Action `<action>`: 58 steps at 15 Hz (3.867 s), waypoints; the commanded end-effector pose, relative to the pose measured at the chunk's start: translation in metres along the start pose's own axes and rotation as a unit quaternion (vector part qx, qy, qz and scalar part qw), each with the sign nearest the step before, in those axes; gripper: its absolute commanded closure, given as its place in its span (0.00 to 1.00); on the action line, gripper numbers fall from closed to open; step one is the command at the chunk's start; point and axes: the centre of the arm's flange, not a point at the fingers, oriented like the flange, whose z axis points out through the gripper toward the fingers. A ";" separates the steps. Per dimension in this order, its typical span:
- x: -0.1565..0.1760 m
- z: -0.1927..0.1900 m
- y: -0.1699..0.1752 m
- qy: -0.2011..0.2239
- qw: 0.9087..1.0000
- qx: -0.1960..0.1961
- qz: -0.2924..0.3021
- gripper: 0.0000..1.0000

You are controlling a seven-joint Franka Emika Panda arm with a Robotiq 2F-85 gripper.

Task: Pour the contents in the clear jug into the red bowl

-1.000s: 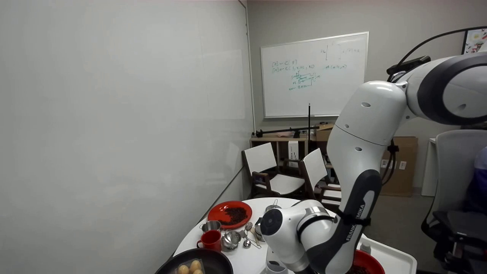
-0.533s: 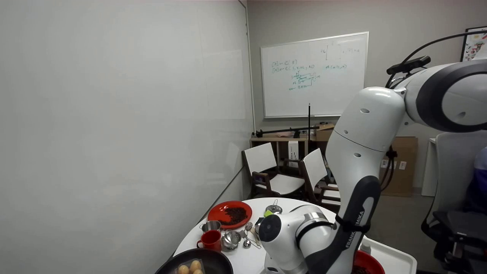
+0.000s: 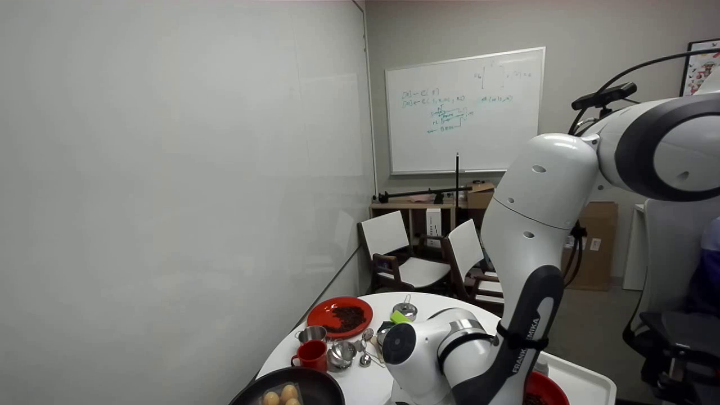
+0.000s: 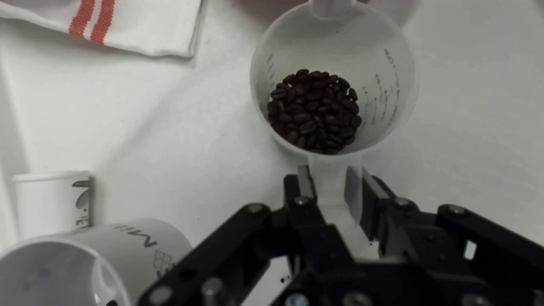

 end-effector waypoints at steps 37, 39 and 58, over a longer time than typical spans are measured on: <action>-0.220 -0.116 0.058 0.172 0.971 0.046 0.159 0.90; -0.224 -0.116 0.059 0.196 0.964 0.043 0.177 0.90; -0.319 -0.145 0.019 0.310 0.907 0.014 0.286 0.90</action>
